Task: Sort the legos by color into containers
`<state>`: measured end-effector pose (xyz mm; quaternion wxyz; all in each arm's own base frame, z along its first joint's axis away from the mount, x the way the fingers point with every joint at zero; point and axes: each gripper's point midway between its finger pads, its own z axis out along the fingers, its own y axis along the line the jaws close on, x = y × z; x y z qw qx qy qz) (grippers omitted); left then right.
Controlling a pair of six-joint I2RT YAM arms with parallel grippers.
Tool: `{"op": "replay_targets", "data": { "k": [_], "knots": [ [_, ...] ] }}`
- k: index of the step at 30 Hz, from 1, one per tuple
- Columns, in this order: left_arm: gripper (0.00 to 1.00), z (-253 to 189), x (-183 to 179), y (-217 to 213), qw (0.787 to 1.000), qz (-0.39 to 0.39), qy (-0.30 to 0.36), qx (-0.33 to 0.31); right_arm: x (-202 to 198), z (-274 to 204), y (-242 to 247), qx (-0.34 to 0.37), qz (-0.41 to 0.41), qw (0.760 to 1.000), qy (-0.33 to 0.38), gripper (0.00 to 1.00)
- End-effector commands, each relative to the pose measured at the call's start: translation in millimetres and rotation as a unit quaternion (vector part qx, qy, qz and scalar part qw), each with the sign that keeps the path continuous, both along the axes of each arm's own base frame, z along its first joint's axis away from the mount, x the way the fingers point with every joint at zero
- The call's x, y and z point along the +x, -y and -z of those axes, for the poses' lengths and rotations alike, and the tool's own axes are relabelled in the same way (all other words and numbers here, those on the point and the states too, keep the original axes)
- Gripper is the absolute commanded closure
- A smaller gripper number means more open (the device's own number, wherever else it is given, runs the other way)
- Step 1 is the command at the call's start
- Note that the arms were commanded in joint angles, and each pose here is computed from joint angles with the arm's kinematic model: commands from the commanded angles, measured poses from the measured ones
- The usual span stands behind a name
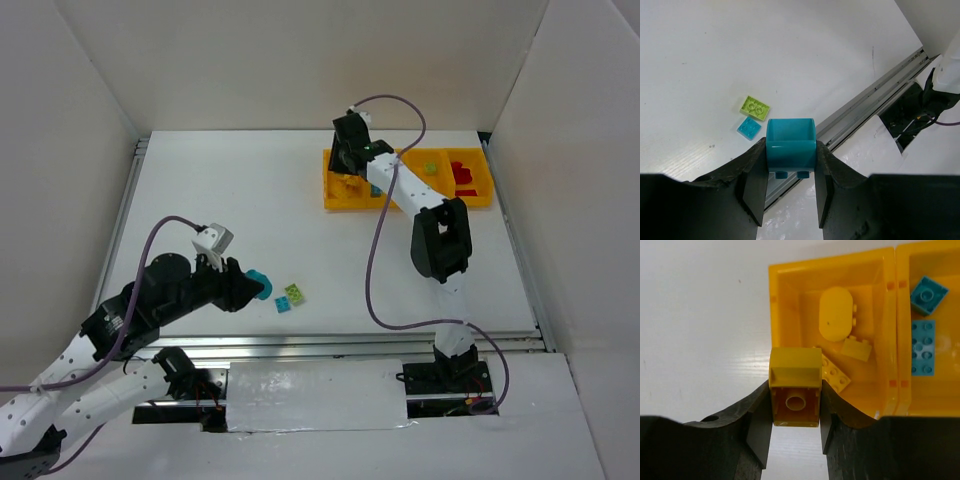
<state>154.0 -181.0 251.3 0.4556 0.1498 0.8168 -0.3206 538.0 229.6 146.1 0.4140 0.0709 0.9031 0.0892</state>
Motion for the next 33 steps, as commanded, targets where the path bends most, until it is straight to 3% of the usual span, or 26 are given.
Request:
{"op": "replay_targets", "data": {
  "k": [1, 3, 4, 8, 13, 14, 16, 17, 18, 19, 20, 21, 23, 25, 26, 30, 33],
  "knots": [
    [1.00, -4, -2, 9, 1.000, 0.017, -0.001, -0.015, 17, -8, 5, -0.019, 0.003, 1.000, 0.010, 0.70],
    [1.00, -3, -3, 11, 1.000, 0.022, -0.001, -0.019, 24, -3, 4, -0.019, -0.001, 1.000, 0.008, 0.50],
    [1.00, -5, -4, 11, 0.999, 0.024, 0.001, -0.022, 25, -1, 3, -0.019, -0.001, 1.000, 0.007, 0.33],
    [1.00, -7, -5, 10, 0.999, 0.022, 0.002, -0.028, 30, -8, 4, -0.022, 0.003, 1.000, 0.015, 0.17],
    [1.00, -9, -4, 9, 0.999, 0.017, 0.005, -0.031, 21, -40, 5, -0.008, 0.000, 1.000, 0.030, 0.09],
    [1.00, -10, -4, 9, 0.999, 0.014, 0.004, -0.033, 10, -31, 2, -0.007, -0.011, 1.000, 0.016, 0.09],
    [1.00, -16, -2, 9, 0.999, 0.011, 0.013, -0.043, -15, -66, -8, 0.029, -0.042, 0.998, 0.036, 0.09],
    [1.00, -18, -2, 10, 0.999, 0.009, 0.012, -0.049, -35, -45, -12, 0.037, -0.065, 0.997, 0.014, 0.09],
    [1.00, -21, -1, 10, 0.998, 0.008, 0.014, -0.054, -57, -84, -22, 0.069, -0.101, 0.991, 0.046, 0.09],
    [1.00, -27, 0, 12, 0.997, 0.008, 0.024, -0.069, -81, -98, -48, 0.121, -0.176, 0.975, 0.056, 0.09],
    [1.00, -29, 0, 13, 0.997, 0.004, 0.021, -0.079, -115, -69, -54, 0.135, -0.222, 0.965, 0.019, 0.09],
    [1.00, -33, 0, 15, 0.996, 0.008, 0.022, -0.087, -145, -104, -61, 0.163, -0.272, 0.947, 0.055, 0.09],
    [1.00, -46, -1, 19, 0.994, 0.013, 0.026, -0.109, -210, -92, -85, 0.205, -0.371, 0.905, 0.042, 0.09],
    [1.00, -62, -4, 23, 0.991, 0.025, 0.033, -0.128, -264, -134, -94, 0.241, -0.449, 0.854, 0.107, 0.08],
    [1.00, -69, -6, 24, 0.989, 0.030, 0.035, -0.139, -306, -134, -90, 0.265, -0.497, 0.820, 0.102, 0.08],
    [1.00, -100, -28, 38, 0.975, 0.099, 0.049, -0.192, -387, -163, -89, 0.309, -0.590, 0.728, 0.162, 0.07],
    [1.00, -117, -40, 48, 0.962, 0.143, 0.057, -0.226, -431, -184, -86, 0.340, -0.632, 0.672, 0.185, 0.07]
  ]
}}
